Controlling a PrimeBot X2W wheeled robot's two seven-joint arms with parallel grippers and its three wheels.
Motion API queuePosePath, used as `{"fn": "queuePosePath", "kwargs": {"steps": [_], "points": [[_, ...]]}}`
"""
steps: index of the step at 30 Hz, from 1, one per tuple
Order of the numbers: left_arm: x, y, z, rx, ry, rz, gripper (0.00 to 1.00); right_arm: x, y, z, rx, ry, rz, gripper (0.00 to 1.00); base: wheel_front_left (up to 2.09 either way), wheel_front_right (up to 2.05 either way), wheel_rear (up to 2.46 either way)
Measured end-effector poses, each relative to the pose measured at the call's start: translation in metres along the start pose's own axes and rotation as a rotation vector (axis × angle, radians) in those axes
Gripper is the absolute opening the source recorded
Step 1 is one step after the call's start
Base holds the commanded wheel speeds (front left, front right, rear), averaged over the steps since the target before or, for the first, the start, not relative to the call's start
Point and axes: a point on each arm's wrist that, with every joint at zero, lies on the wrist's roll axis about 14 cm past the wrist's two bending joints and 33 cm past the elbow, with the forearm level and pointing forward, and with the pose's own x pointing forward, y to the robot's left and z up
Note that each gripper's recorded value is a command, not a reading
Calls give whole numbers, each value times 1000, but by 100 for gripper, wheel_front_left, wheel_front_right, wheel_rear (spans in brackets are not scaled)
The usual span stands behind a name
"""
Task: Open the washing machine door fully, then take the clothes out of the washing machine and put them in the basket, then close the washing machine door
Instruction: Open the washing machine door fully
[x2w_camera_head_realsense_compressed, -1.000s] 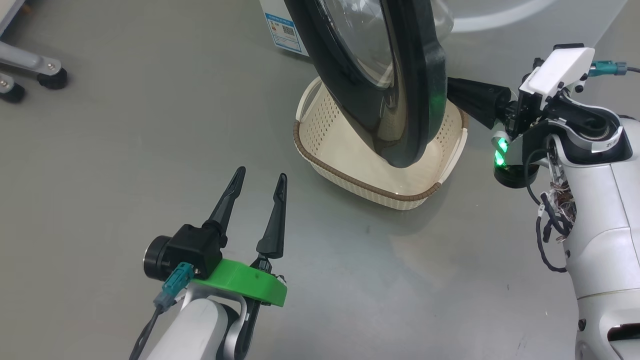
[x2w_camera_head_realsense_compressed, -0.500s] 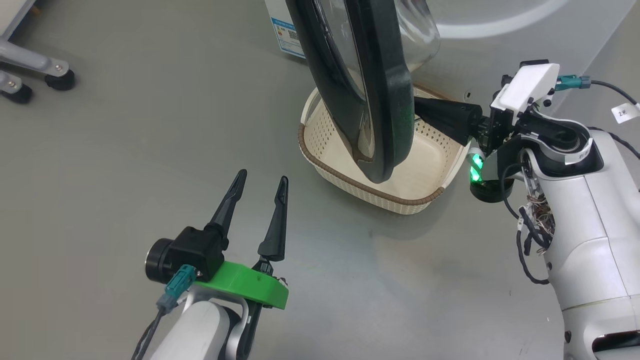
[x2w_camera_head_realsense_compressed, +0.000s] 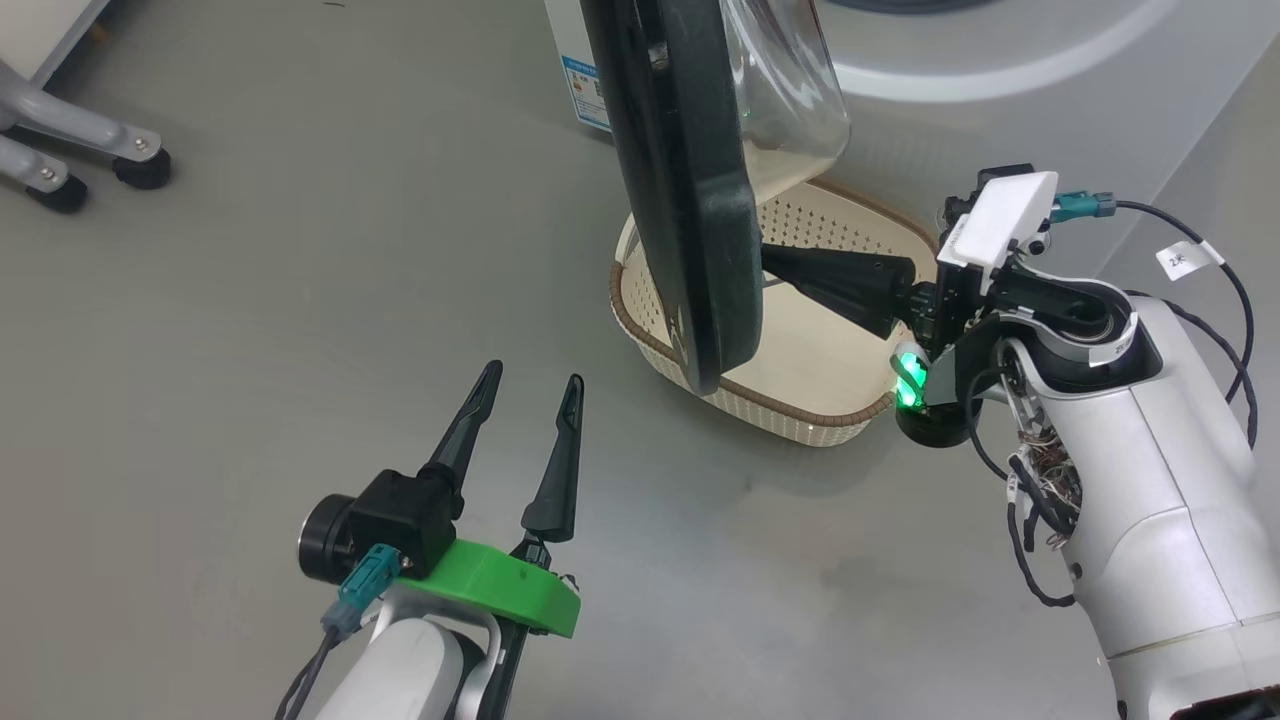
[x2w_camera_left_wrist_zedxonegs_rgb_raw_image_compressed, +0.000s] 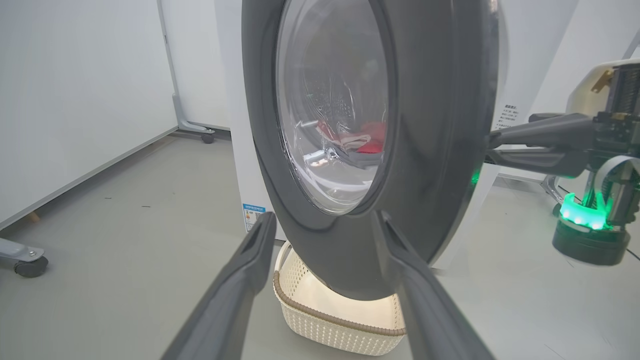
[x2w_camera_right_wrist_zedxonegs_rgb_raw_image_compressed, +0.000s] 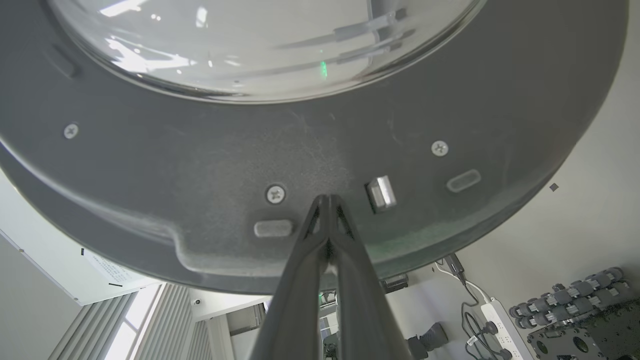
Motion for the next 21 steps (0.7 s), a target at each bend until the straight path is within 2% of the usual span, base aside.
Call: {"fn": "queuePosePath", "kwargs": {"steps": [11,21], "points": [[-7,4,1,-4,-3,15,100,16,9,-29,-21,85,15,0,0,0,0],[-4,14,6,5,-19,44,100,15,8,-27,-36,45,4,0,0,0,0]]}}
